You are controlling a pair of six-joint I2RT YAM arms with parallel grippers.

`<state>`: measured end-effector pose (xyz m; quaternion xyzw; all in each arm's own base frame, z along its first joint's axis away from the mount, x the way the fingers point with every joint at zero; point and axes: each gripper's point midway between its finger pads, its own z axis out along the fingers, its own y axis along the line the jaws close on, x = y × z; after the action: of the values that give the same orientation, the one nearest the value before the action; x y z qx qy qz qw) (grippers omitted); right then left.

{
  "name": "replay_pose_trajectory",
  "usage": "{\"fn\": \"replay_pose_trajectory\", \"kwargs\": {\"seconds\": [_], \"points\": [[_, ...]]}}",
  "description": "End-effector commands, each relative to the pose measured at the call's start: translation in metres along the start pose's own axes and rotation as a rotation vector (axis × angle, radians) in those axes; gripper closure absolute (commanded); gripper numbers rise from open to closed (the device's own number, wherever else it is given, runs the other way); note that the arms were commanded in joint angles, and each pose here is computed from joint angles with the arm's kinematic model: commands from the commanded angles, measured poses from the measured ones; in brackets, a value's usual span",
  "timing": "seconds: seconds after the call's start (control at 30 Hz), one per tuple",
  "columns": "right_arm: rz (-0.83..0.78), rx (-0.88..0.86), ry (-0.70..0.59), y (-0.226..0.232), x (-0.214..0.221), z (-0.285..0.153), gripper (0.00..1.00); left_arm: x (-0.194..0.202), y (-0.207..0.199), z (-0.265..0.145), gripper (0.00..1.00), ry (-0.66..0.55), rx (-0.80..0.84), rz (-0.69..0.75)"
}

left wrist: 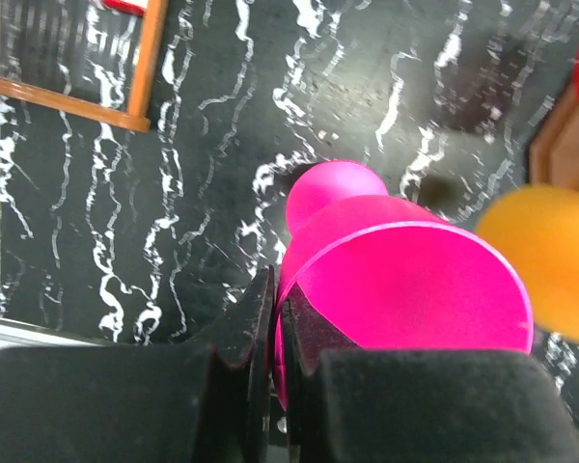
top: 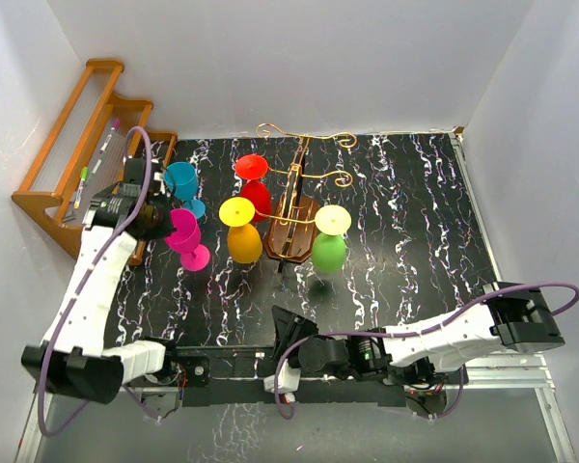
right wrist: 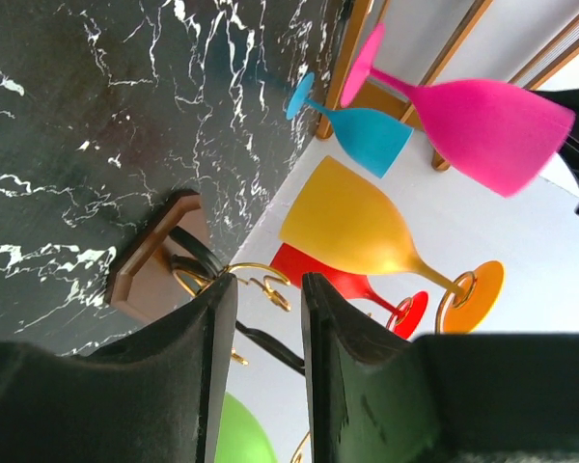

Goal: Take the wine glass off the wine glass rack

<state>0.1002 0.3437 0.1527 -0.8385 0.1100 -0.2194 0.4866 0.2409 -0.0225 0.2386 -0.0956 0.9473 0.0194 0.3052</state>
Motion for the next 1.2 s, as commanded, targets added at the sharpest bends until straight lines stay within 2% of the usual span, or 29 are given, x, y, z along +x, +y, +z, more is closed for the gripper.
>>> {"fn": "replay_pose_trajectory", "kwargs": {"seconds": [0.0,0.1,0.23,0.53,0.6,0.7,0.8,0.93,1.03,1.17], "points": [[0.103,0.030,0.049,-0.009,0.010,-0.009,0.65,-0.035,0.019,0.015,1.00,-0.089,-0.150,0.012],[0.132,0.033,0.055,-0.009,0.012,-0.011,0.65,-0.048,0.024,0.044,1.00,-0.072,-0.172,-0.020],[0.169,0.043,0.082,-0.011,0.016,-0.013,0.65,-0.060,0.049,0.087,0.99,-0.045,-0.192,-0.138],[0.245,0.057,0.124,-0.008,0.024,-0.017,0.64,-0.080,0.057,0.126,0.92,-0.067,-0.185,-0.246],[0.263,0.058,0.133,-0.006,0.025,-0.017,0.62,-0.079,0.055,0.132,0.87,-0.054,-0.169,-0.249],[0.293,0.070,0.153,-0.009,0.028,-0.018,0.57,-0.077,0.056,0.134,0.69,-0.042,-0.170,-0.250],[0.330,0.090,0.154,-0.019,0.029,-0.020,0.55,-0.080,0.057,0.120,0.56,-0.071,-0.170,-0.252],[0.367,0.082,0.106,-0.039,0.023,-0.022,0.55,-0.087,0.062,0.079,0.51,-0.164,-0.172,-0.273],[0.364,0.048,0.079,-0.057,0.017,-0.022,0.55,-0.088,0.052,0.038,0.49,-0.284,-0.077,-0.314],[0.423,0.118,0.069,-0.109,0.020,-0.027,0.55,-0.084,0.036,-0.025,0.46,-0.533,0.096,-0.316]]}}
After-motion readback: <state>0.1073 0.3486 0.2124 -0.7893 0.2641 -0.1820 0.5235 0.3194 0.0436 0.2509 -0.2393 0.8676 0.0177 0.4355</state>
